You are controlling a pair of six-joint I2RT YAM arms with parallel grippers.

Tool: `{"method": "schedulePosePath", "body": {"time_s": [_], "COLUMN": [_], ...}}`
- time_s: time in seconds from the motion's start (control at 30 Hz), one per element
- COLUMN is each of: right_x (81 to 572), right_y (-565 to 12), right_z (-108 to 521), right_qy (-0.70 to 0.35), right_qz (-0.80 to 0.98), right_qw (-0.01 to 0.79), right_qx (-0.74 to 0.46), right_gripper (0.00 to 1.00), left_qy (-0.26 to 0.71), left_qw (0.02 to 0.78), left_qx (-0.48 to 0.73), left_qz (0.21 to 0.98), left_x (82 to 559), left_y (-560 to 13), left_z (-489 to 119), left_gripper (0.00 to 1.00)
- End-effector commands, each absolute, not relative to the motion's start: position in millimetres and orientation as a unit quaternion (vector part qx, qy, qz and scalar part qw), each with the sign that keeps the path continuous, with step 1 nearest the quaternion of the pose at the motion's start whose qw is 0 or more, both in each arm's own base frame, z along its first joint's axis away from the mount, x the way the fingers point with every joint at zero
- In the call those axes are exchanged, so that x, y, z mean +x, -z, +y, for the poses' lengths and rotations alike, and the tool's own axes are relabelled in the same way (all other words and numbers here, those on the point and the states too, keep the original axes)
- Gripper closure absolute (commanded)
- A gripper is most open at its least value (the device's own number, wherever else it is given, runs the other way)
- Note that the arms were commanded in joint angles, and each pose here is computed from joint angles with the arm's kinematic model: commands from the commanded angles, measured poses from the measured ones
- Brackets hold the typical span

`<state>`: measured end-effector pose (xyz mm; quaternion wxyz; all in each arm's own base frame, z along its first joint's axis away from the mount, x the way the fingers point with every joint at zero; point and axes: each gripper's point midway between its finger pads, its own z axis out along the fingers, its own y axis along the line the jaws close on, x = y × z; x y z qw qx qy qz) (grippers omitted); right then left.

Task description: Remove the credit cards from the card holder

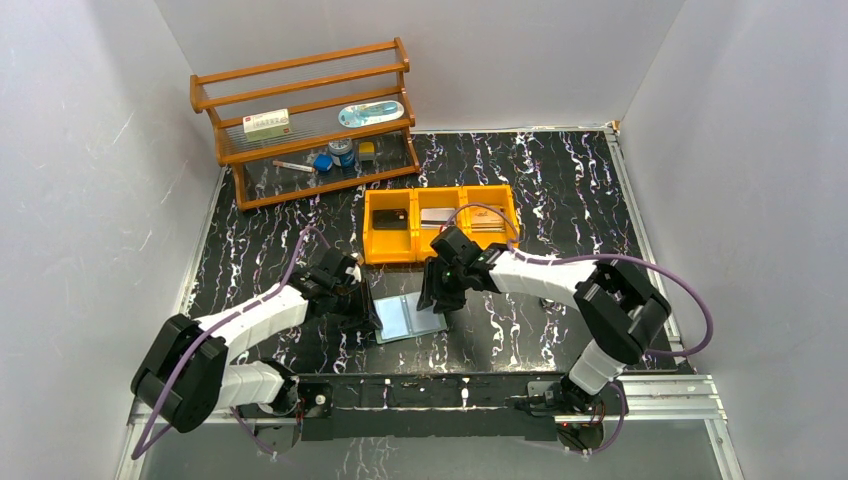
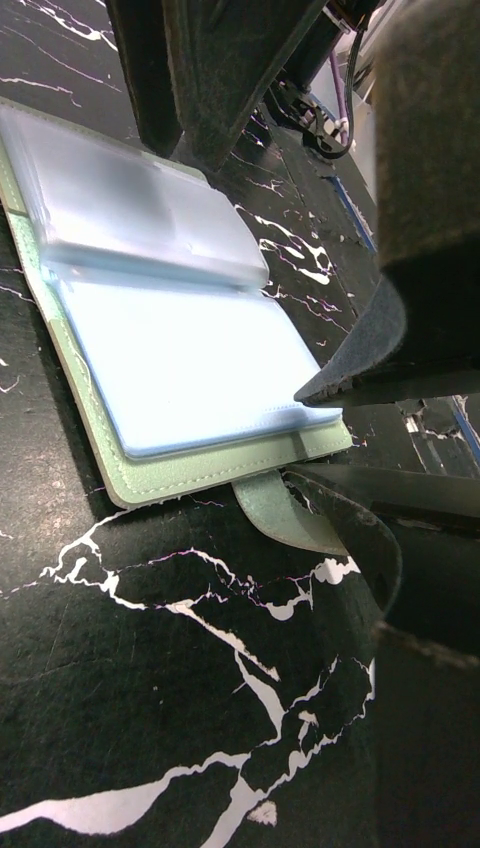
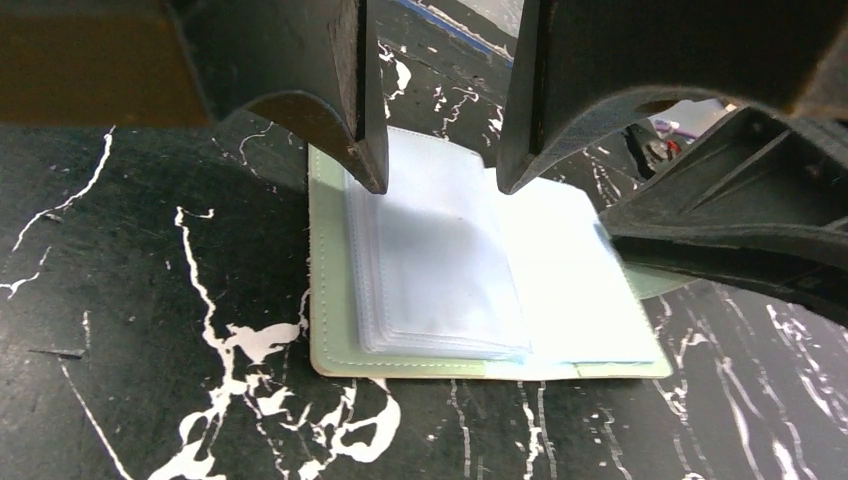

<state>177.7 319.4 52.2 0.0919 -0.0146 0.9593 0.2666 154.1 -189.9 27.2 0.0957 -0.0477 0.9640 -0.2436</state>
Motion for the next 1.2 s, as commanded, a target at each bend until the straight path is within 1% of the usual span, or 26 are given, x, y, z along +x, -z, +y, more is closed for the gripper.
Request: {"method": "schedulePosePath", "body": {"time_s": [0.0,0.23,0.37,0.53,0.67,0.87,1.17], "right_x": [174.5,170.5,169.3,173.1,171.8,165.3,171.0], "right_y": [-43.0,-35.2,-48.3,-66.9,-77.0,-81.4,-86.7], "right_z": [317.4,320.7,338.7,352.9,362.9,377.7,363.4], "right_qy": [-0.250,-0.249,-0.289,-0.313,-0.343,-0.380,-0.344], "right_qz": [0.964,0.966,0.954,0.945,0.934,0.921,0.934], "right_qw": [0.081,0.064,0.067,0.077,0.077,0.053,0.081], "right_qx": [-0.022,-0.032,-0.047,-0.059,-0.065,-0.070,-0.054], "right_gripper": [0.47,0.47,0.51,0.56,0.56,0.55,0.57], "left_qy": [0.249,0.251,0.258,0.263,0.263,0.264,0.263], "left_qw": [0.083,0.079,0.075,0.071,0.071,0.071,0.072], "left_qx": [-0.037,-0.032,-0.026,-0.025,-0.026,-0.026,-0.027], "left_qz": [0.964,0.964,0.963,0.962,0.962,0.961,0.962], "left_x": [148.7,147.6,147.5,147.0,146.2,146.6,146.9], "left_y": [-27.3,-26.3,-27.2,-26.8,-25.7,-25.9,-25.5], "left_z": [-191.5,-192.8,-196.0,-197.8,-197.6,-198.3,-197.7], "left_gripper": [0.74,0.75,0.76,0.79,0.79,0.80,0.80]}}
